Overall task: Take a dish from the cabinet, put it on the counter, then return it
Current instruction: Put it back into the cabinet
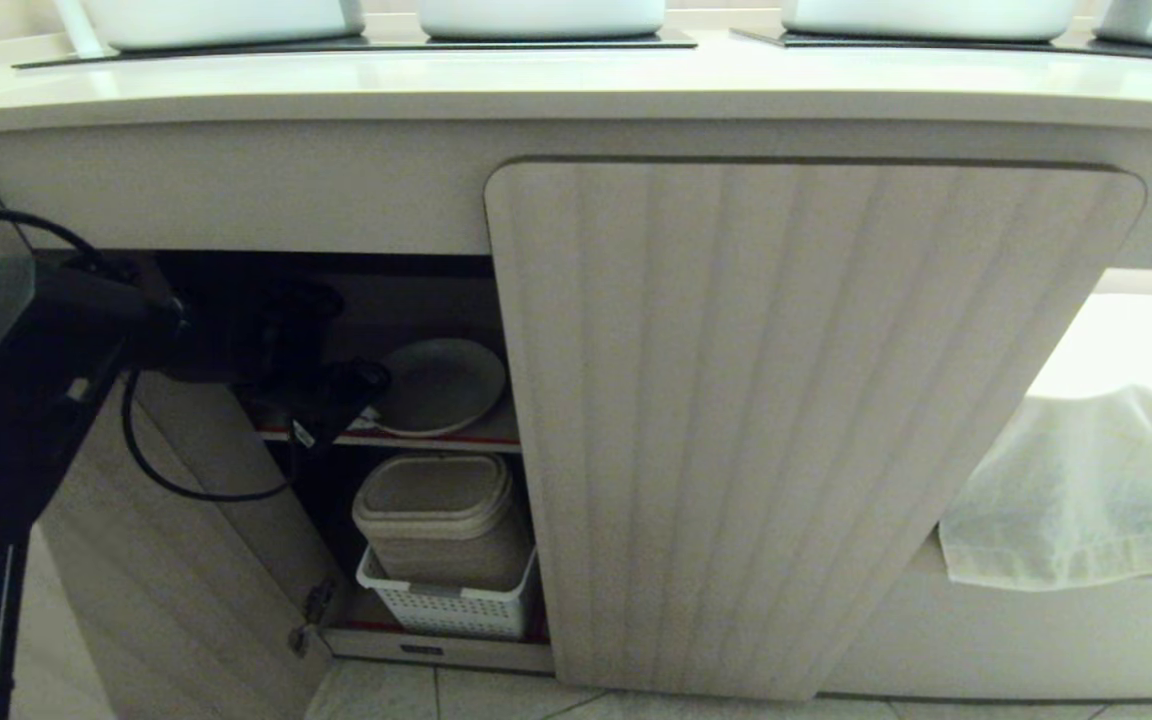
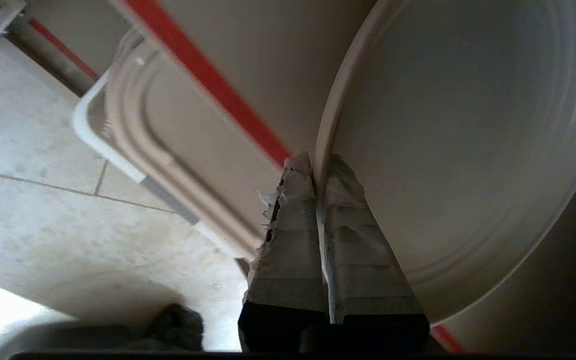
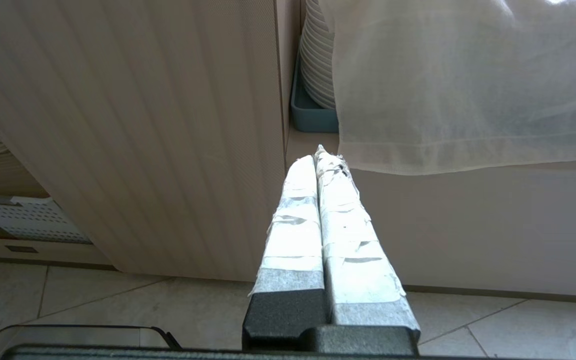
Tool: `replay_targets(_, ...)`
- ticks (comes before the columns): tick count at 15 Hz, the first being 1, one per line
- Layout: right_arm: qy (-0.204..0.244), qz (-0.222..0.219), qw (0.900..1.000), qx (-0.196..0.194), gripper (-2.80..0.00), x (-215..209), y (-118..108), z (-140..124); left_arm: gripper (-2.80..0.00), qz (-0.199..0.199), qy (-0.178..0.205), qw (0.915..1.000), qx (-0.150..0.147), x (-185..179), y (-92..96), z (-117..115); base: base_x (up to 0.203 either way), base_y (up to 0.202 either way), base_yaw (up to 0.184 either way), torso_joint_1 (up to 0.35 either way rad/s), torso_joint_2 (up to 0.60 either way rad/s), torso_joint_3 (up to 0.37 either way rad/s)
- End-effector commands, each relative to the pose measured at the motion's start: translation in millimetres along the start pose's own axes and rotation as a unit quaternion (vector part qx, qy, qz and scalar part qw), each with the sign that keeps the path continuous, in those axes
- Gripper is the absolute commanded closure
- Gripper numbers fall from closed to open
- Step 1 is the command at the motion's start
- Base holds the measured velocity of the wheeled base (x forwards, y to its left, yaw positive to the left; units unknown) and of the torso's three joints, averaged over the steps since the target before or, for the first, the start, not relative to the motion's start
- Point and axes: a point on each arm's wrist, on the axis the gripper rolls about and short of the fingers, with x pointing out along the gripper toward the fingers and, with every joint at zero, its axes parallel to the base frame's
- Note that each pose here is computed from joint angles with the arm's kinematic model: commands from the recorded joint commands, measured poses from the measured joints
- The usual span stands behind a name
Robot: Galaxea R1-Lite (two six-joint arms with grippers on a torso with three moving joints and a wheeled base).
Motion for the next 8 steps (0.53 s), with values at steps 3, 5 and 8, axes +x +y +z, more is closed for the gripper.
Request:
replay_targets(3, 0.000, 0.000, 1.000, 0.000, 0.00, 0.0, 0.0, 0.0, 0.00, 0.000, 0.004, 0.9999, -0.013, 13.4, -4.4, -1.4, 0.000, 0.000, 0.000, 0.000, 0.00, 0.000)
replay_targets(5, 0.000, 0.000, 1.000, 0.000, 0.00, 0.0, 0.0, 0.0, 0.00, 0.001, 0.008, 0.9997, -0.025, 16.6, -5.8, -5.7, 0.000, 0.000, 0.000, 0.000, 0.00, 0.000)
replay_targets(8, 0.000, 0.000, 1.000, 0.000, 0.00, 0.0, 0.0, 0.0, 0.00, 0.003, 0.011, 0.9995, -0.028, 23.1, -5.5, -7.3, 0.000, 0.000, 0.000, 0.000, 0.00, 0.000)
